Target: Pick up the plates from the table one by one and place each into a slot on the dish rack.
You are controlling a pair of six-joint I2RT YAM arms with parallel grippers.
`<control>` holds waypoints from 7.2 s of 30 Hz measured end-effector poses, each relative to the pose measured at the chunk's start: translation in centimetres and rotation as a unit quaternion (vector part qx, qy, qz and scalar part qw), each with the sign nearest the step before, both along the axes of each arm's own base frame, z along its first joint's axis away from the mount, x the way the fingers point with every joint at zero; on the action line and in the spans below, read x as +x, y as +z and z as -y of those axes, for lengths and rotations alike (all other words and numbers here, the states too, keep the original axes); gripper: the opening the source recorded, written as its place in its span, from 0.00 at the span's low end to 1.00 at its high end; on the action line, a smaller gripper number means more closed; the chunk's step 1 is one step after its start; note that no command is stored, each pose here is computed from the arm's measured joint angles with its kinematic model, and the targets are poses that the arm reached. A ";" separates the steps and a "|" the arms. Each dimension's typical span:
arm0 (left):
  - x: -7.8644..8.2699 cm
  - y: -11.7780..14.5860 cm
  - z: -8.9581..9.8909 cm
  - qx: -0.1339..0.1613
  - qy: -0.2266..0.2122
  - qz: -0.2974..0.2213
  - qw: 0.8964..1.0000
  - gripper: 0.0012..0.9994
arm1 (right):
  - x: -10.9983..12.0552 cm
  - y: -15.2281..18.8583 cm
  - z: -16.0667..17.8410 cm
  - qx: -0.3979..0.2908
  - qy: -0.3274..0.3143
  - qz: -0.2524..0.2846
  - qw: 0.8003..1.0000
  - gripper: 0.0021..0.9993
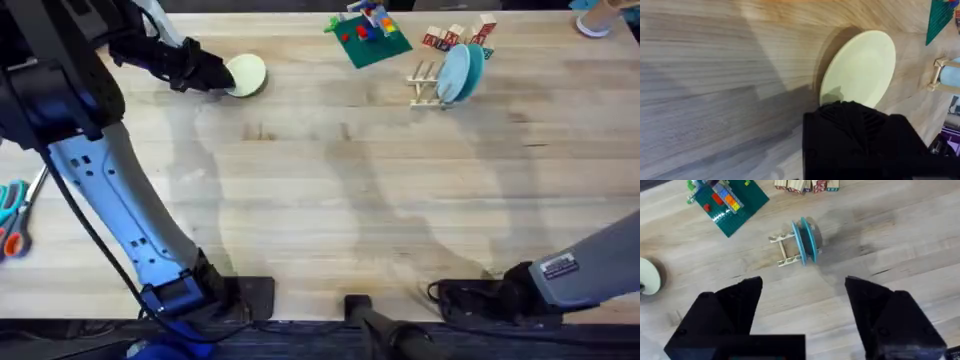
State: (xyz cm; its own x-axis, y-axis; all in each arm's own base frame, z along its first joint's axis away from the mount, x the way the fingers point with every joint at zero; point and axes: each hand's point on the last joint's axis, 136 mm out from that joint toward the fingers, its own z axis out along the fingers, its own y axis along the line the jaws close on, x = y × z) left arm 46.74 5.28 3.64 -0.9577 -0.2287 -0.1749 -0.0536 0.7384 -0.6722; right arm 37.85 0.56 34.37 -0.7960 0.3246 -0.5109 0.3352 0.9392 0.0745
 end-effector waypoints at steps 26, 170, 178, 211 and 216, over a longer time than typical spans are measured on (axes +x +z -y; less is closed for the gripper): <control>0.1 6.3 -0.2 0.050 0.000 0.051 0.997 0.04 | 0.6 0.4 -0.1 0.005 -0.005 0.016 1.000 1.00; 0.4 -0.2 -0.3 -0.115 -0.005 0.062 0.991 0.04 | 10.0 -12.6 -34.6 0.195 0.410 0.048 0.890 0.92; 0.4 -0.2 -0.3 -0.114 -0.005 0.062 0.991 0.04 | 12.3 -18.6 -36.6 0.223 0.373 0.025 0.901 0.94; 0.4 -0.2 -0.3 -0.113 -0.006 0.061 0.992 0.04 | 14.0 -25.4 -45.3 0.314 0.332 0.061 0.888 1.00; 0.4 -0.2 -0.3 -0.113 -0.006 0.061 0.992 0.04 | 14.0 -26.0 -45.2 0.316 0.322 0.054 0.891 1.00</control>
State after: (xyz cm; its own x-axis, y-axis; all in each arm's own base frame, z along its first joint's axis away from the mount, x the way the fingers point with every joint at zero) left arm 47.17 5.60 3.42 -0.9352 -0.2645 -0.2356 0.0460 0.5688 -0.8212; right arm 51.86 45.76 8.38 -0.8783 0.0686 -0.4732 -0.2997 0.6923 0.6564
